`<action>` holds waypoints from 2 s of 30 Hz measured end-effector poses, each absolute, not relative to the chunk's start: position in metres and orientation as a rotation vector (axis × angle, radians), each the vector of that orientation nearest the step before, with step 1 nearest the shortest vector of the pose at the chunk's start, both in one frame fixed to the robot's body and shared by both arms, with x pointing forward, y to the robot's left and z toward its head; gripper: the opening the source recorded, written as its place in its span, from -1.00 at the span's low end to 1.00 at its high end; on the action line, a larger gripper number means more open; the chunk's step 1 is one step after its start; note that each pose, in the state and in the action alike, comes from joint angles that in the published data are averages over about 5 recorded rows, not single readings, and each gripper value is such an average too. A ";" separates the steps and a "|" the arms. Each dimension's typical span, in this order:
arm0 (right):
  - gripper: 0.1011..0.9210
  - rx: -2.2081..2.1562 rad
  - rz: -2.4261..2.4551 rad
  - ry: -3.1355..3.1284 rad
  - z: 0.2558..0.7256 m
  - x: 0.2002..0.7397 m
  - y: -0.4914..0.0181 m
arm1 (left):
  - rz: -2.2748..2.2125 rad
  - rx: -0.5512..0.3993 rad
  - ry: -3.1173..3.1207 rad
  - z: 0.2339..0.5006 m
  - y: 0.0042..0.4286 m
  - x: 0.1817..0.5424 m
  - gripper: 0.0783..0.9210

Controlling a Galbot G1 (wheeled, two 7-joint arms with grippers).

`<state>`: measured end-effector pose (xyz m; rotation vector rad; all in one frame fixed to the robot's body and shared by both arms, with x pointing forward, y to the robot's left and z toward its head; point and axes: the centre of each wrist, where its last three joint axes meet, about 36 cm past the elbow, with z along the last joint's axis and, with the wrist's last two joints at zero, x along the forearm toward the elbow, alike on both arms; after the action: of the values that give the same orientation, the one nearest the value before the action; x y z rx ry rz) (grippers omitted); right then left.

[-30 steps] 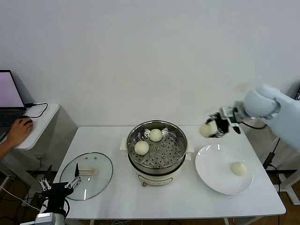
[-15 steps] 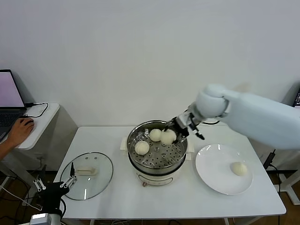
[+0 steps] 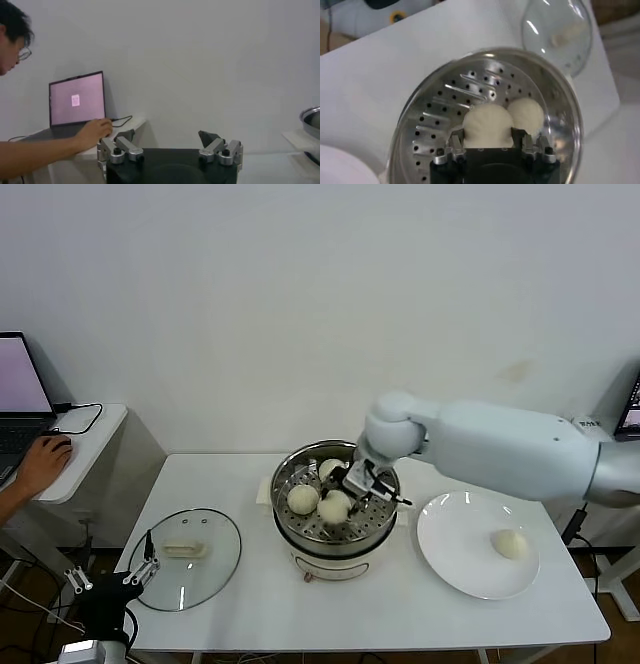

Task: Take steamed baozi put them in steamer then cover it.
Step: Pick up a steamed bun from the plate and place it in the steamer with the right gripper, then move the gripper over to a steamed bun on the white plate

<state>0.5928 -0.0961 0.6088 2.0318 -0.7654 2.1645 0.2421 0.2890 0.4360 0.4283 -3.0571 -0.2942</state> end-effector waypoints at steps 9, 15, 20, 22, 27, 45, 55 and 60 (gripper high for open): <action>0.28 2.084 2.184 -0.659 0.595 0.585 -0.092 | -0.285 0.435 -3.054 0.435 0.288 0.241 0.77; 0.65 2.086 2.205 -0.673 0.601 0.586 -0.096 | -0.283 0.431 -3.058 0.436 0.287 0.241 0.77; 0.76 2.037 2.222 -0.735 0.619 0.594 -0.111 | -0.294 0.429 -3.062 0.438 0.289 0.241 0.77; 0.76 2.001 2.222 -0.781 0.630 0.598 -0.120 | -0.296 0.427 -3.064 0.438 0.289 0.241 0.77; 0.76 1.870 2.180 -0.946 0.657 0.604 -0.149 | -0.302 0.414 -3.072 0.440 0.290 0.243 0.77; 0.76 1.306 1.743 -1.379 0.637 0.585 -0.336 | -0.318 0.337 -3.077 0.435 0.287 0.251 0.77; 0.76 1.168 1.558 -1.398 0.574 0.565 -0.414 | -0.334 0.310 -3.066 0.433 0.287 0.250 0.77; 0.76 1.120 1.499 -1.383 0.544 0.557 -0.439 | -0.338 0.309 -3.061 0.433 0.287 0.249 0.77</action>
<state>0.5566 -0.4385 0.5440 1.1202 -1.3830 1.4992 0.2493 0.2868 0.4326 0.3091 -3.0608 -0.3375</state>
